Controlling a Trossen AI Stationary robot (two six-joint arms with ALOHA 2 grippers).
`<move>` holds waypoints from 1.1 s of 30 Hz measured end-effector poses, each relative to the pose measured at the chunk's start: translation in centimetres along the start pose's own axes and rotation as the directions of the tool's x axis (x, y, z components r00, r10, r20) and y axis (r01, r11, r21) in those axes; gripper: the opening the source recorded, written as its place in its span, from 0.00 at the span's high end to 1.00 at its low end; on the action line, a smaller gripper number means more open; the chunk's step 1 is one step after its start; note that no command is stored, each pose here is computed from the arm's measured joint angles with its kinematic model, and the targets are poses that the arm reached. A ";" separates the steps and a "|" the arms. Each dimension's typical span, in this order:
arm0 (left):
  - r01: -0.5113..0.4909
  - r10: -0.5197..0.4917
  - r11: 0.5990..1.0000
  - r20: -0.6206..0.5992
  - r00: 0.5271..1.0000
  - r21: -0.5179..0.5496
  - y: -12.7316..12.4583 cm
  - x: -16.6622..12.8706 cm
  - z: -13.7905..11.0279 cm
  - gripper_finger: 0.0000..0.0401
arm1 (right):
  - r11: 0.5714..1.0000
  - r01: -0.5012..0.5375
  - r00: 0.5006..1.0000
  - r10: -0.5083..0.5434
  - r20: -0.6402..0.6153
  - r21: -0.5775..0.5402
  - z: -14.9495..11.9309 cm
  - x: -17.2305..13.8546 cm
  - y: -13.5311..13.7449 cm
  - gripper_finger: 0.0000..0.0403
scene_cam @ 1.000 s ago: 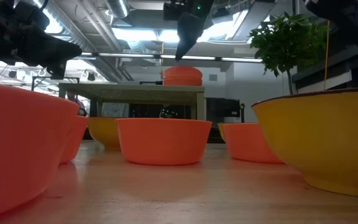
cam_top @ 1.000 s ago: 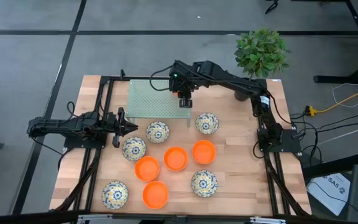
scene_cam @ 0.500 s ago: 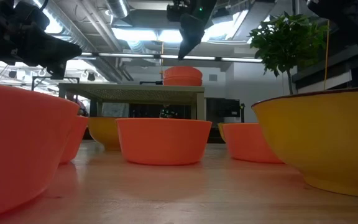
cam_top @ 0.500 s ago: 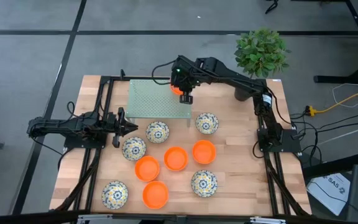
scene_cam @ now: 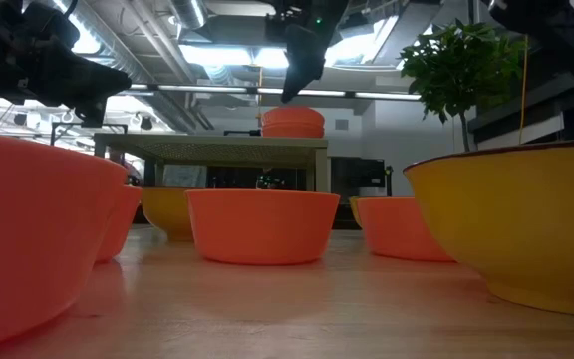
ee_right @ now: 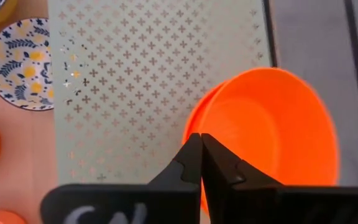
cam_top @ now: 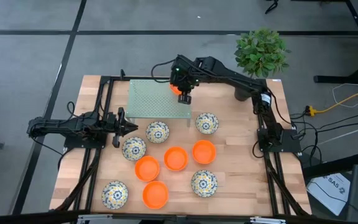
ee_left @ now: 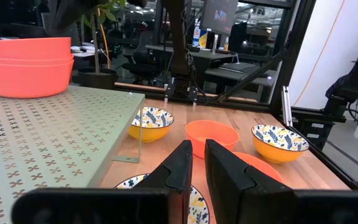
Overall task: Pick & Place Mini bowls
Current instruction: Stack the orange bowl on top of the other orange bowls on the shelf
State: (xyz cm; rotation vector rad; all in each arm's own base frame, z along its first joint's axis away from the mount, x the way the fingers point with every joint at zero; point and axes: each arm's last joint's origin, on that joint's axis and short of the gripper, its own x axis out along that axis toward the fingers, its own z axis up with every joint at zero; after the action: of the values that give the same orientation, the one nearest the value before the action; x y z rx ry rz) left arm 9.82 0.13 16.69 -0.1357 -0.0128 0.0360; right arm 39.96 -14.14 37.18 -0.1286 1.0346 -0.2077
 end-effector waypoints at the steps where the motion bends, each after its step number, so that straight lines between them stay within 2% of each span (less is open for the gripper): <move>1: 0.000 0.000 1.000 0.000 1.000 0.000 0.0 0.0 0.0 0.91 | 1.000 -0.007 1.000 0.007 -0.007 0.001 0.0 0.4 0.0 0.99; 7: 0.000 0.000 1.000 0.000 1.000 0.000 0.0 0.0 0.0 0.91 | 1.000 -0.020 0.999 0.020 -0.044 -0.006 0.0 2.0 0.1 0.99; 12: 0.000 0.000 1.000 0.000 1.000 0.000 0.0 0.0 0.0 0.91 | 1.000 -0.020 0.999 0.019 -0.044 -0.021 0.0 1.9 0.1 0.99; 19: 0.000 0.000 1.000 0.000 1.000 0.000 0.0 0.0 0.0 0.91 | 1.000 -0.018 0.999 0.018 -0.031 -0.001 -0.3 -1.1 0.5 0.99; 23: 0.000 0.000 1.000 0.000 1.000 0.000 0.0 0.0 0.0 0.91 | 0.999 -0.033 0.999 0.033 0.003 0.025 -0.3 -3.5 1.7 0.99; 28: 0.000 0.000 1.000 0.000 1.000 0.000 0.0 0.0 0.0 0.91 | 0.985 -0.167 0.985 0.164 0.056 0.048 -0.1 -5.6 4.0 0.99; 33: 0.000 0.000 1.000 0.000 1.000 0.000 0.0 0.0 0.0 0.91 | 0.949 -0.309 0.950 0.305 0.066 0.066 0.3 -6.2 6.9 0.99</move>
State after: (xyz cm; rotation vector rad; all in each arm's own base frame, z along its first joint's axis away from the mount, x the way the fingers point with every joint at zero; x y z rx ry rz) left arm 9.82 0.13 16.69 -0.1358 -0.0129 0.0357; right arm 37.89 -5.98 41.07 0.0961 0.9762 0.0401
